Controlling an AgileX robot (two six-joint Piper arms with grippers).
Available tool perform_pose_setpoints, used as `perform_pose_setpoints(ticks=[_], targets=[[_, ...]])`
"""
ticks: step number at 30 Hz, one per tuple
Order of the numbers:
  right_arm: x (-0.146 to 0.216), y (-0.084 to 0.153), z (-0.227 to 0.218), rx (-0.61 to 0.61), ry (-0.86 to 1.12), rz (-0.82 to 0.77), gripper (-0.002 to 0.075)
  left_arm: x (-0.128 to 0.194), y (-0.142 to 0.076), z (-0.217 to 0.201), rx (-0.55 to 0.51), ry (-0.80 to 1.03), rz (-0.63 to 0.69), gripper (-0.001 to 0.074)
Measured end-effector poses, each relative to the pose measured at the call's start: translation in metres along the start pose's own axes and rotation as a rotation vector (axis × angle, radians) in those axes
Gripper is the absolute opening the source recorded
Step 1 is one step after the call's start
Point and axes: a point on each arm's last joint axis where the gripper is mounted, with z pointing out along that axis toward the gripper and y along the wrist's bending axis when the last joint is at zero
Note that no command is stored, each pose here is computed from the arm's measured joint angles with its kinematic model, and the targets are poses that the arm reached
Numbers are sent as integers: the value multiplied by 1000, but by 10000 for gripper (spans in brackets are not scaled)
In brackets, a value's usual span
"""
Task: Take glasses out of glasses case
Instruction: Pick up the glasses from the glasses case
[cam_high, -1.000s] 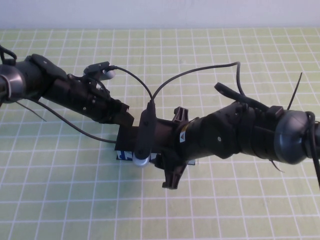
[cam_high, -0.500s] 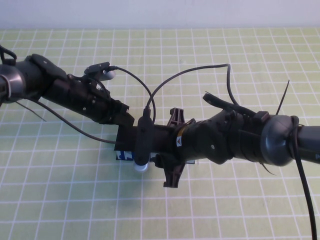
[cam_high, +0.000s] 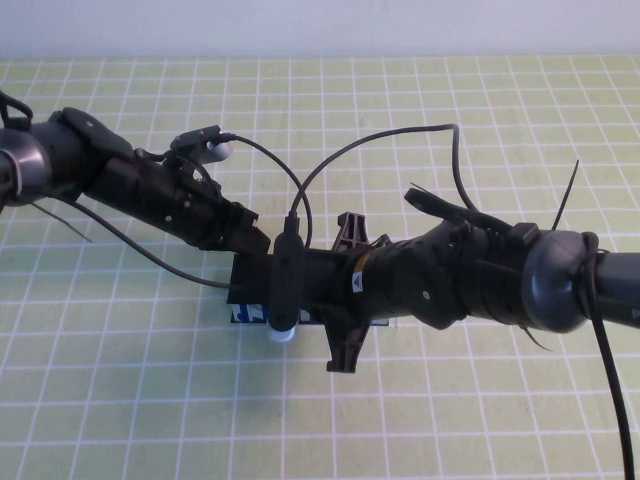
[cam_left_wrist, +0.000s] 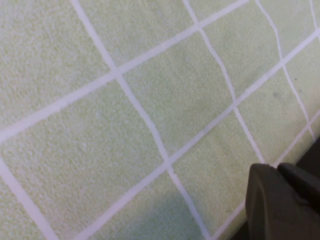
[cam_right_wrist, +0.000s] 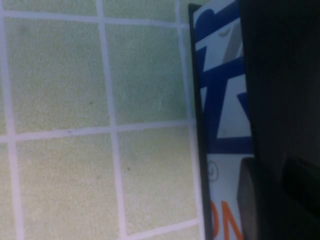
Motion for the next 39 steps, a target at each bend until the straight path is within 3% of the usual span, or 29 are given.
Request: perform_pose_setpoints(ticks=[3, 16, 21, 26, 32, 39], targets=[[-1, 0, 0, 1, -2, 2, 34, 0, 0, 0, 0, 0, 0, -4], [-9, -8, -20, 38, -41, 95, 1, -4, -3, -13, -6, -12, 33, -4], [-10, -9, -23, 38, -44, 138, 0, -19, -24, -65, -54, -112, 120, -4], [-15, -14, -32, 41, -53, 214, -3, -22, -60, -113, -53, -151, 226, -4], [-20, -23, -42, 41, -56, 246, -8, 5, -76, -111, 39, -146, 283, -4], [-14, -30, -43, 53, -44, 263, -9, 60, -63, -75, 111, -83, 345, -4]])
